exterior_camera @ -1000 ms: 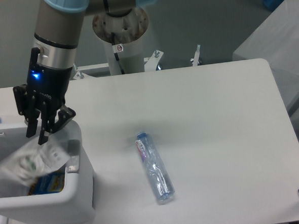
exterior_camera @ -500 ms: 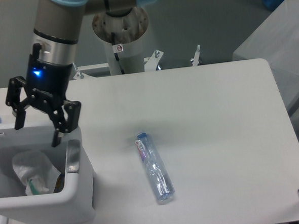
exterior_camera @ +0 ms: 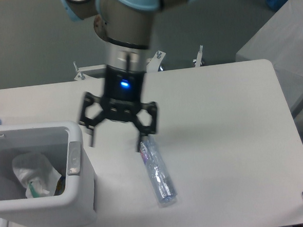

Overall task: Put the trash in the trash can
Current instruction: 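Move the open gripper over the clear water bottle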

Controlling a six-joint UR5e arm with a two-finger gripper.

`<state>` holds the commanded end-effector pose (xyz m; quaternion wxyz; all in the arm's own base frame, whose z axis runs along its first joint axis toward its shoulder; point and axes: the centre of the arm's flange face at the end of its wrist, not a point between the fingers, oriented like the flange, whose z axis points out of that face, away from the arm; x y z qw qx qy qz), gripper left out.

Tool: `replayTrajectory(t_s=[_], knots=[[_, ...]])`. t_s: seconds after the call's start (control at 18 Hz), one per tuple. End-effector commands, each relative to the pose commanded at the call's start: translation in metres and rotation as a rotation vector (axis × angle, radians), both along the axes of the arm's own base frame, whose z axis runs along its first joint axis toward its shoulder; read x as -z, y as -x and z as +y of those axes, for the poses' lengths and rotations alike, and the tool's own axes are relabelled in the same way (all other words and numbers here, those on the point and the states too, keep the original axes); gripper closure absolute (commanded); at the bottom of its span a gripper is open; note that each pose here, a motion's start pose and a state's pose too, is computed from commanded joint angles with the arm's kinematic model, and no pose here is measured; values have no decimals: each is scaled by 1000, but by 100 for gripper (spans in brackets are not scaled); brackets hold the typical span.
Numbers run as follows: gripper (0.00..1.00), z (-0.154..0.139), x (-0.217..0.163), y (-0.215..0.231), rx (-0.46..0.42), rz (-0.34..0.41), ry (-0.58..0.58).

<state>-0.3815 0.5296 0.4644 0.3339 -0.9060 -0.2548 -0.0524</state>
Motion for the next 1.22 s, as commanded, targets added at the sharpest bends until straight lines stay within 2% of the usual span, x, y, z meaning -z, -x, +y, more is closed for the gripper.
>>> replayTrajectory(t_s=[0.28, 0.89, 1.22], knots=[[0, 7, 47, 28, -49, -64, 60], [0, 20, 163, 54, -87, -120, 283], [0, 33, 209, 51, -76, -105, 376]])
